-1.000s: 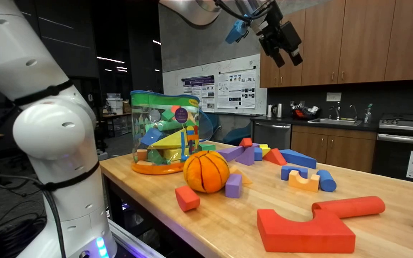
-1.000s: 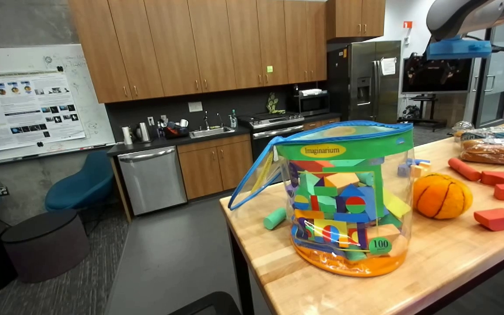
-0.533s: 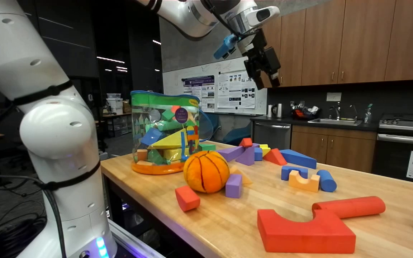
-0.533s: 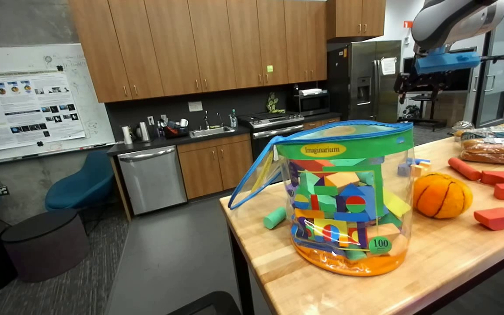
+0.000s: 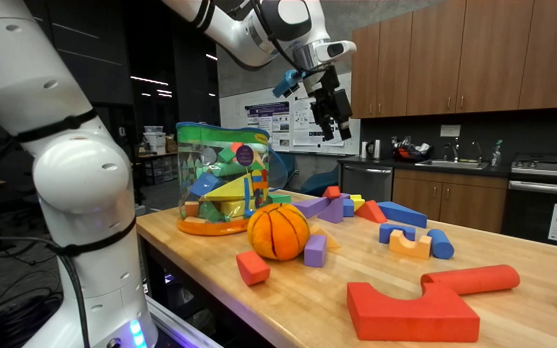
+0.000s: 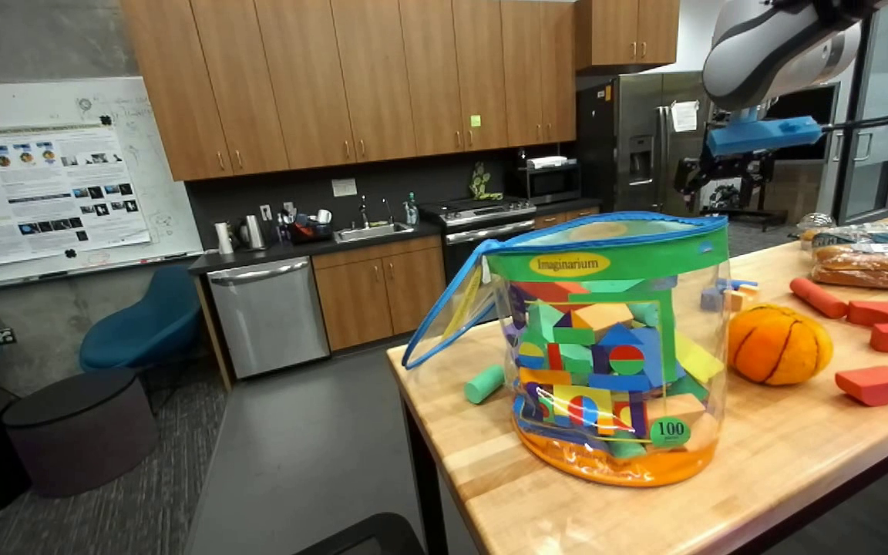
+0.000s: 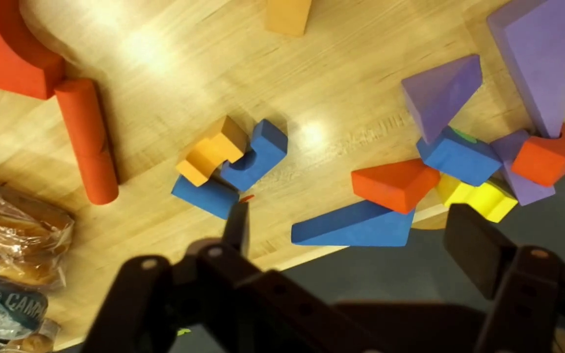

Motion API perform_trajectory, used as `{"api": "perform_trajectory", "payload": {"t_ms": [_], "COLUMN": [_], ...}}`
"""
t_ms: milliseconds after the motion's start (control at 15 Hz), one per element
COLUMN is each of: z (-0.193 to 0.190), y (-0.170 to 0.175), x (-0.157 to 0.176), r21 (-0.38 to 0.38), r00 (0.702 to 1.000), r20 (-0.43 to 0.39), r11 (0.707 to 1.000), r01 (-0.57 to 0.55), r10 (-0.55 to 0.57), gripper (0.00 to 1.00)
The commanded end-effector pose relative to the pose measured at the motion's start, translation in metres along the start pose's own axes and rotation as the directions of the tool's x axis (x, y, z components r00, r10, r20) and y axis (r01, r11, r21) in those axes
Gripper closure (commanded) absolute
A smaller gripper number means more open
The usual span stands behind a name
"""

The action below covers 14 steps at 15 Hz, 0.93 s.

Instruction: Put the blocks inside the basket

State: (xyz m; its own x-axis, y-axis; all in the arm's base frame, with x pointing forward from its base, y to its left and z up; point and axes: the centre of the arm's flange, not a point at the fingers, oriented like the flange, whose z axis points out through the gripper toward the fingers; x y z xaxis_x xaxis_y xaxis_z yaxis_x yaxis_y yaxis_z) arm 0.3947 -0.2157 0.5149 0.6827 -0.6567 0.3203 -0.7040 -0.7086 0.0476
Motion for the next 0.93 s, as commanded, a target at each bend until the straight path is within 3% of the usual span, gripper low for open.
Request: {"api": "perform_trajectory", "payload": {"t_ms": [0,533,867], "z": [0.026,0.079,0.107], "y": [-0.018,-0.036,-0.044], "x": [-0.011,-0.015,-0.020], "r21": [0.018,0.081,0.091], "r00": [0.998,0.989,0.995], "r20": [-0.043,-0.113,-0.093], "r11": [0.998,0.993,0.996], "r01": [-0.055,-0.086,-0.017], "r10": [0.055,0.095,0.025], "gripper": [0.00,0.00,0.00]}}
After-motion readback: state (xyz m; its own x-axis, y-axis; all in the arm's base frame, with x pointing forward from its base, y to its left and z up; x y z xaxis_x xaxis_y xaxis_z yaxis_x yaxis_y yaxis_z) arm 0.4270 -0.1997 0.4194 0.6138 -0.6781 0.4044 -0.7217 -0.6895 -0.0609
